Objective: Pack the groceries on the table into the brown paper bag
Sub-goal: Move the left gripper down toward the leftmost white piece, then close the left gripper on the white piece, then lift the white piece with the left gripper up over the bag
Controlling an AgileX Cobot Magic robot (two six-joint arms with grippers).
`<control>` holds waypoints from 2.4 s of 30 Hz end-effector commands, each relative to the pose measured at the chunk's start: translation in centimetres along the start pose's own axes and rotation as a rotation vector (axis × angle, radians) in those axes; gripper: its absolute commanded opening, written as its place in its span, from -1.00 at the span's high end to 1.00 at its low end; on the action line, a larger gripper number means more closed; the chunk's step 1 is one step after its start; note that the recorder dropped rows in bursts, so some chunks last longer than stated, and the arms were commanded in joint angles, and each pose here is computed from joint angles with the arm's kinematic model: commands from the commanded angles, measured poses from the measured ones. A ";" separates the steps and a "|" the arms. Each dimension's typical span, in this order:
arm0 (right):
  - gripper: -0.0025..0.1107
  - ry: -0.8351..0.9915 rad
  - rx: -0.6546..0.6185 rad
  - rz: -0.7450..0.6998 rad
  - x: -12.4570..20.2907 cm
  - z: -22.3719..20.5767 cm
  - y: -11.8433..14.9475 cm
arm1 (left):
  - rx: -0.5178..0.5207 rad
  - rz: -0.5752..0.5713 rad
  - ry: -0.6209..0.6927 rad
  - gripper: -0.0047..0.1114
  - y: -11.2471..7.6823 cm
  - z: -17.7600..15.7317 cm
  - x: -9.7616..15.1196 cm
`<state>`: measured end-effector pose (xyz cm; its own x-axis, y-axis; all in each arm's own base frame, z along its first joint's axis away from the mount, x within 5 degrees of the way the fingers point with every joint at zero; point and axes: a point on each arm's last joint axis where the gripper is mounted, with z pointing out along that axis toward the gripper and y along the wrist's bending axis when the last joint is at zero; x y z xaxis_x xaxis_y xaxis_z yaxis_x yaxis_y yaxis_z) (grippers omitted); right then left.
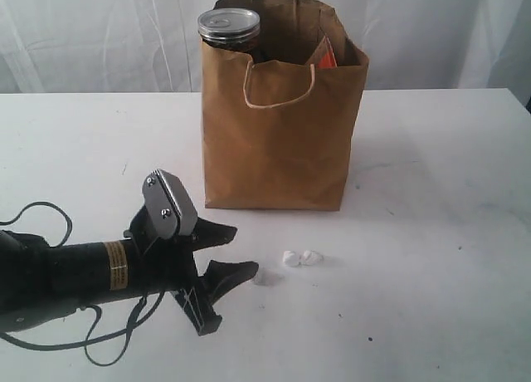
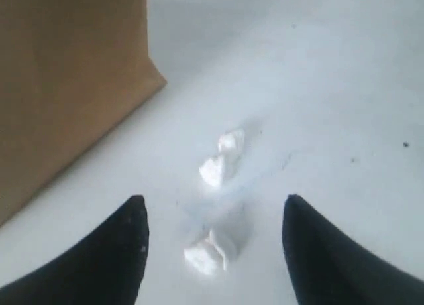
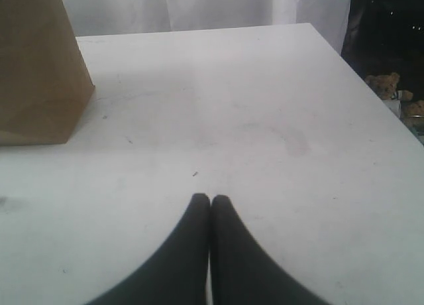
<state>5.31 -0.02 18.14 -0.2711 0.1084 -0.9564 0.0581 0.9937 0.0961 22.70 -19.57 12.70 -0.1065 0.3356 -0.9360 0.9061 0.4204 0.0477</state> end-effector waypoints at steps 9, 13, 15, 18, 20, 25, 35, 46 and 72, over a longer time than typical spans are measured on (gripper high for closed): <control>0.96 -0.004 0.009 0.036 0.1 0.0 -0.1 | 0.064 0.018 0.049 0.16 -0.5 1.0 2.5; 0.96 -0.004 0.009 0.036 0.1 0.0 -0.1 | 0.071 0.084 0.049 -0.03 -0.5 1.3 2.9; 0.96 -0.004 0.009 0.036 0.1 0.0 -0.1 | 0.071 0.090 0.044 -0.07 -0.3 1.7 2.8; 0.96 -0.004 0.009 0.036 0.1 0.0 -0.1 | 0.066 0.106 0.022 -0.07 0.2 2.2 2.3; 0.96 -0.004 0.009 0.036 0.1 0.0 -0.1 | 0.062 0.118 0.006 -0.07 0.5 2.5 1.8; 0.96 -0.004 0.009 0.036 0.1 0.0 -0.1 | 0.088 0.174 0.021 -0.07 0.8 3.1 1.3; 0.96 -0.004 0.009 0.036 0.1 0.0 -0.1 | 0.083 0.194 0.073 -0.05 1.2 3.4 1.5; 0.96 -0.004 0.009 0.036 0.1 0.0 -0.1 | 0.107 0.211 0.099 0.48 1.0 3.4 1.7; 0.96 -0.004 0.009 0.036 0.1 0.0 -0.1 | 0.054 0.213 -0.045 0.92 1.2 1.4 -3.5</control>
<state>5.31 -0.02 18.14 -0.2692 0.1384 -0.9531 0.0663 0.9899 0.1250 24.86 -21.43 13.92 0.0674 0.4056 -0.9116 0.9326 0.2991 0.2020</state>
